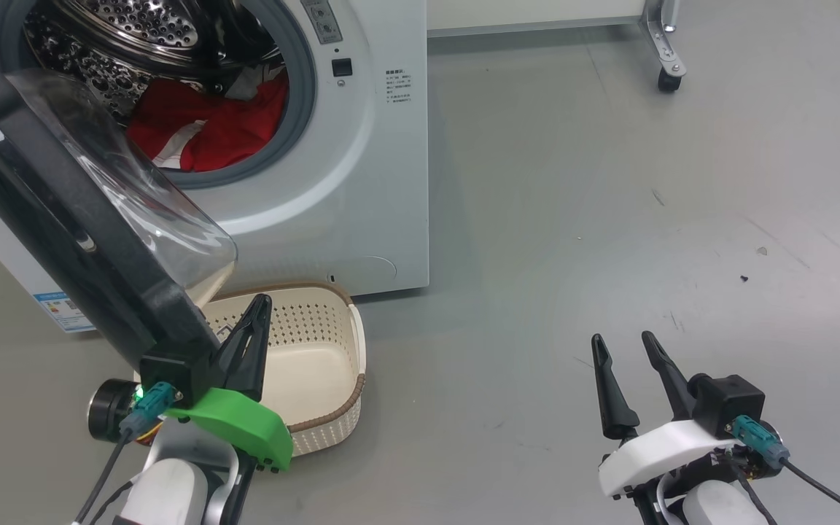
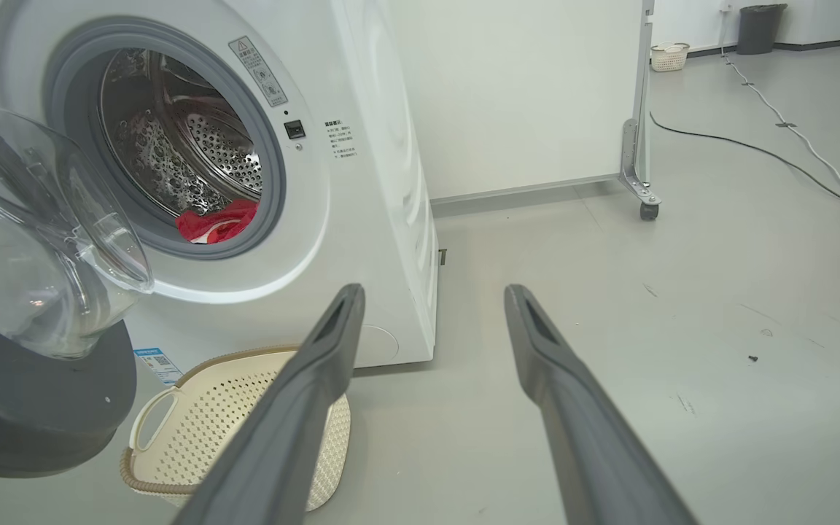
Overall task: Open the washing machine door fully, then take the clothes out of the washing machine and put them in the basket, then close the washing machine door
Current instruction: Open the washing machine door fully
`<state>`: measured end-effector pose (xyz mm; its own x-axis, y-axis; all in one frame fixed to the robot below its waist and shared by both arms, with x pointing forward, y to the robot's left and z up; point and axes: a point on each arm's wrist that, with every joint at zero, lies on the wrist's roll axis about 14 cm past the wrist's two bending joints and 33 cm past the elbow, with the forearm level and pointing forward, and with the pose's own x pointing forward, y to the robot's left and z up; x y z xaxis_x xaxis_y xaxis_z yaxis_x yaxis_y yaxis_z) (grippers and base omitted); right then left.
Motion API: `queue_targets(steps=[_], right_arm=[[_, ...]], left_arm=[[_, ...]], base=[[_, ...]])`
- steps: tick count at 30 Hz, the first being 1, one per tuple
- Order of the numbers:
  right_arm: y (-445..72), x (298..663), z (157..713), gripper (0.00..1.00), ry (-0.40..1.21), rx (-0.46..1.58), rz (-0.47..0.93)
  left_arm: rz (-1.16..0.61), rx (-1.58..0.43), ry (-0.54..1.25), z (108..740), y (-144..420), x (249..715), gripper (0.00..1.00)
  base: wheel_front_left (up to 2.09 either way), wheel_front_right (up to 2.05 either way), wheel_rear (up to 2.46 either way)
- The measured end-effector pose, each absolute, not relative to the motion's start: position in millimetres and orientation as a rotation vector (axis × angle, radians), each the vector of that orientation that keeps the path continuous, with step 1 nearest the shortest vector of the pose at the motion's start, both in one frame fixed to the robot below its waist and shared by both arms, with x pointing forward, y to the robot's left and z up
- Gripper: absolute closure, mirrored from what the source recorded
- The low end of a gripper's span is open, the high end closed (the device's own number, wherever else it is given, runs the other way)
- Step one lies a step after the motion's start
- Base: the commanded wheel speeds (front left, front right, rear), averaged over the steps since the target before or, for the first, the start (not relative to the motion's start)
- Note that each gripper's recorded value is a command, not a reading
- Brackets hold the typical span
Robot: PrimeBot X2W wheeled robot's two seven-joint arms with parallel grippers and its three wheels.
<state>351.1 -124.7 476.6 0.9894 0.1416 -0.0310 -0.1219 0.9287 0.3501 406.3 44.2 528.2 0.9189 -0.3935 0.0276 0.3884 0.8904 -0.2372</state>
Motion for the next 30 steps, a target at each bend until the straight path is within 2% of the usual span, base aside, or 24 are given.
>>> queue_targets(steps=[18,30], right_arm=[[-123.6,352.9,473.8,0.00,0.062,0.358,0.141],[-121.1,355.3,474.0,0.00,0.061,0.360,0.154]], left_arm=[[-0.327,-0.258,0.115,496.8,60.9,410.2,1.00],[-0.297,-0.274,0.108,496.1,66.6,414.4,1.00]], base=[[0.00,0.00,0.00],[0.00,0.00,0.00]])
